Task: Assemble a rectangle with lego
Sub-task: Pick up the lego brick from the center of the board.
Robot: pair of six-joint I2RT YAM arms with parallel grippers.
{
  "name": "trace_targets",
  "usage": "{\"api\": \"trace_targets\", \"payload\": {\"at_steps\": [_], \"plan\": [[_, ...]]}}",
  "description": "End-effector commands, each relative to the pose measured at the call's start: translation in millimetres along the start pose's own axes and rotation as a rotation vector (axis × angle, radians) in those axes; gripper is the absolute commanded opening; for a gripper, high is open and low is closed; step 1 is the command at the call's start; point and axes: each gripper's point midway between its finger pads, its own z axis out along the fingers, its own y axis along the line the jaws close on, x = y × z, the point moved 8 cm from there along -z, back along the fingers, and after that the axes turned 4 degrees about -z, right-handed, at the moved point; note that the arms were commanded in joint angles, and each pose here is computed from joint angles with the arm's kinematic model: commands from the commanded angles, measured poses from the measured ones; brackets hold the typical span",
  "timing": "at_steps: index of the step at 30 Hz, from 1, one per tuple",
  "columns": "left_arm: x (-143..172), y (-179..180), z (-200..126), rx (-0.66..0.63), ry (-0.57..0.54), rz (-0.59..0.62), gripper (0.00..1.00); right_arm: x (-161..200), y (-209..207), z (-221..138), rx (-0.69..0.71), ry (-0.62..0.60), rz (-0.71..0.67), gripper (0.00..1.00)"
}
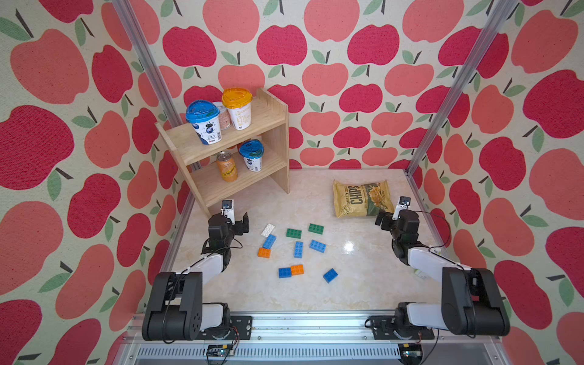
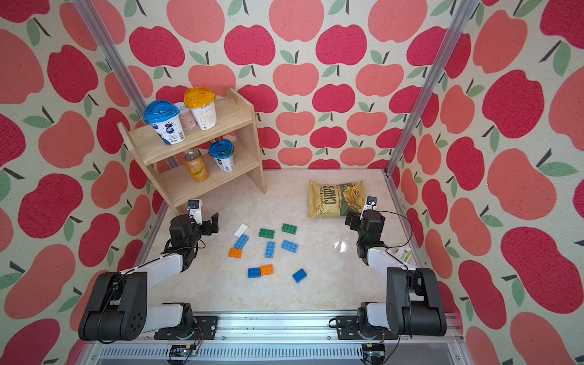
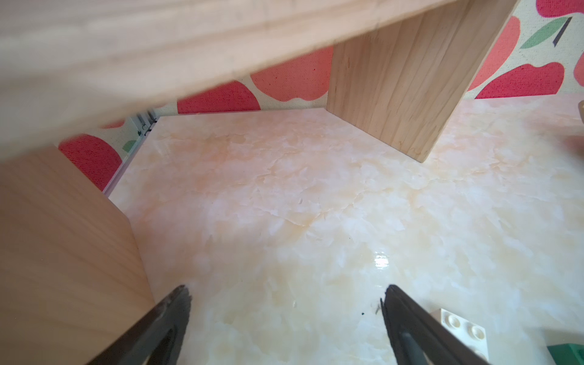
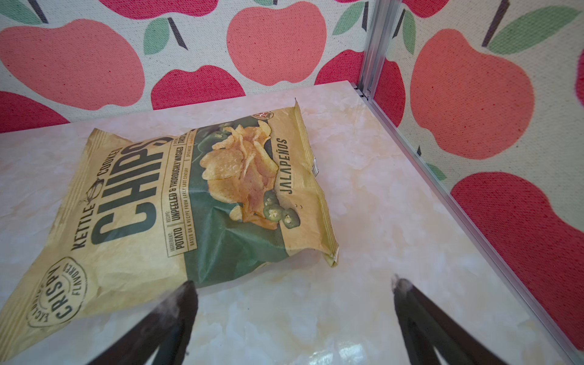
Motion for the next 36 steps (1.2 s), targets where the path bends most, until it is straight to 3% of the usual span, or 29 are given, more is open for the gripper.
{"api": "trace_targets", "payload": {"at_steps": [1, 8, 16, 24, 29, 33, 36], "plan": [[-7.5, -6.9, -5.5, -0.023, -0.004, -0.007, 0.97, 11.8, -3.9, -22.7, 0.173, 0.085, -0.022, 1.00], [-22.5, -41.4, -20.8, 0.036, -0.038, 0.031, 0.97, -2.2, 9.1, -82.4, 0.161, 0.182, 0.094, 1.00], [-43.7, -48.3, -49.3, 0.067, -0.097, -0.063, 0.97, 11.9, 36.3, -141.1, 0.146, 0.331, 0.194, 1.00], [-56.3, -37.3, -67.0, -0.008, -0.083, -0.208, 0.97, 32.4, 114.9, -172.4, 0.009, 0.560, 0.142, 1.00], [-56.7, -32.3, -68.5, -0.002, -0.074, -0.262, 0.97, 57.9, 165.7, -186.0, -0.121, 0.781, 0.156, 0.99], [-57.6, -28.0, -66.0, 0.000, -0.054, -0.296, 0.97, 80.3, 180.6, -190.2, -0.159, 0.924, 0.224, 0.94], [-58.0, -28.4, -62.5, 0.021, -0.033, -0.296, 0.97, 90.8, 180.3, -190.1, -0.153, 0.965, 0.274, 0.87]]}}
